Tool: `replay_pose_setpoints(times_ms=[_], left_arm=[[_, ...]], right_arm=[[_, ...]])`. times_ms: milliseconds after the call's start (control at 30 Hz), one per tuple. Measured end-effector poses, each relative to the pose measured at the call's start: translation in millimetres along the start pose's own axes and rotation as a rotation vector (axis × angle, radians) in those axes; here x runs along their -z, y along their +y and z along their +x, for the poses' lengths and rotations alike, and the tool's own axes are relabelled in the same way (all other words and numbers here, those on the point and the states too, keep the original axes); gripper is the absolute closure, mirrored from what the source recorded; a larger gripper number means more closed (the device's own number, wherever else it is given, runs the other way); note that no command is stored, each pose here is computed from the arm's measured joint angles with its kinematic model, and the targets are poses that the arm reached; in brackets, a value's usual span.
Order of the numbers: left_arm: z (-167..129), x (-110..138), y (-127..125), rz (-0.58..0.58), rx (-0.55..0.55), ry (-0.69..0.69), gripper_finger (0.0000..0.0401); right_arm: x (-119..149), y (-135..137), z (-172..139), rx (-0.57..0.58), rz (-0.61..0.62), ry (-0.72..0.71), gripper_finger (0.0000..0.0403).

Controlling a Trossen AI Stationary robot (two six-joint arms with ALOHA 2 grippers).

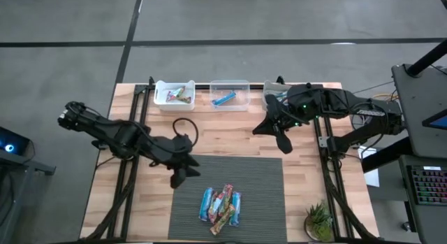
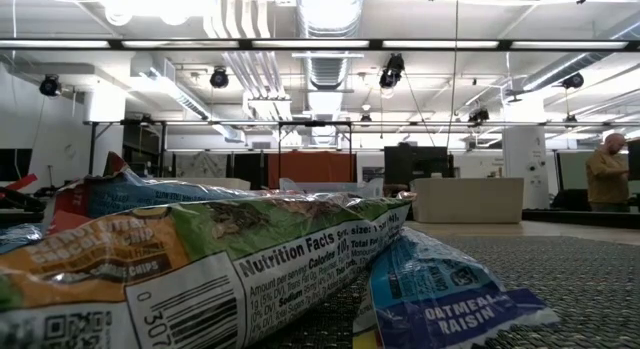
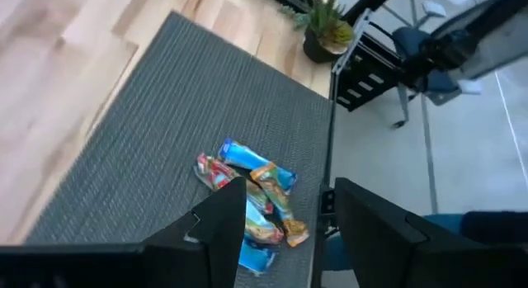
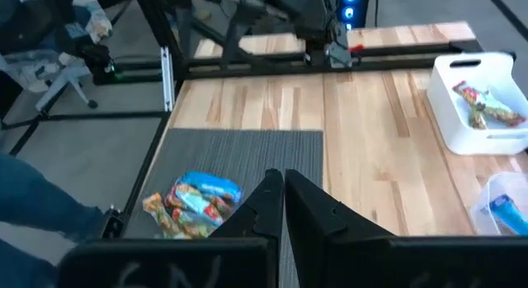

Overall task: Pick and place Granola Bars by type
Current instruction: Put the blue granola bar into the transparent bin

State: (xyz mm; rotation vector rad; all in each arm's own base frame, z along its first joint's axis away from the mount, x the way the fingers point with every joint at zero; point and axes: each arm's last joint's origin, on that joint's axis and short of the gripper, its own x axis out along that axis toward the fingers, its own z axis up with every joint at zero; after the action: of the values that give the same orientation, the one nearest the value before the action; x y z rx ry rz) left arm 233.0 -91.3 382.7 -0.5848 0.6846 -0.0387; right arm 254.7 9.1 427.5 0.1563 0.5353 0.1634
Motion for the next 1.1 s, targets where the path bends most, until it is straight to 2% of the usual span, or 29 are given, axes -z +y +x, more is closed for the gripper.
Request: replay_pose_setpoints(times_ms=[367, 500, 700, 967, 1100], left_arm=[[48, 15, -4, -0.231, -0.092, 0.150, 0.0234], [60, 28, -9, -0.263, -0.110, 0.230, 0.0234], [64, 39, -11, -0.320, -0.168, 0.276, 0.0234], [72, 46, -10, -0.321, -0.236, 0.272, 0.0234], [84, 50, -9, -0.347, -0.276, 0.286, 0.0234]], right_arm=[[6, -1, 0, 0.005, -0.036, 0.057, 0.0394], [6, -1, 0, 0.005, -0.028, 0.057, 0.0394], [6, -1, -1, 0.007, 0.019, 0.056, 0.0394], [2, 0, -4, 0.008, 0.121, 0.042, 0.0394], [-3, 2, -9, 0.004, 0.122, 0.018, 0.0394]])
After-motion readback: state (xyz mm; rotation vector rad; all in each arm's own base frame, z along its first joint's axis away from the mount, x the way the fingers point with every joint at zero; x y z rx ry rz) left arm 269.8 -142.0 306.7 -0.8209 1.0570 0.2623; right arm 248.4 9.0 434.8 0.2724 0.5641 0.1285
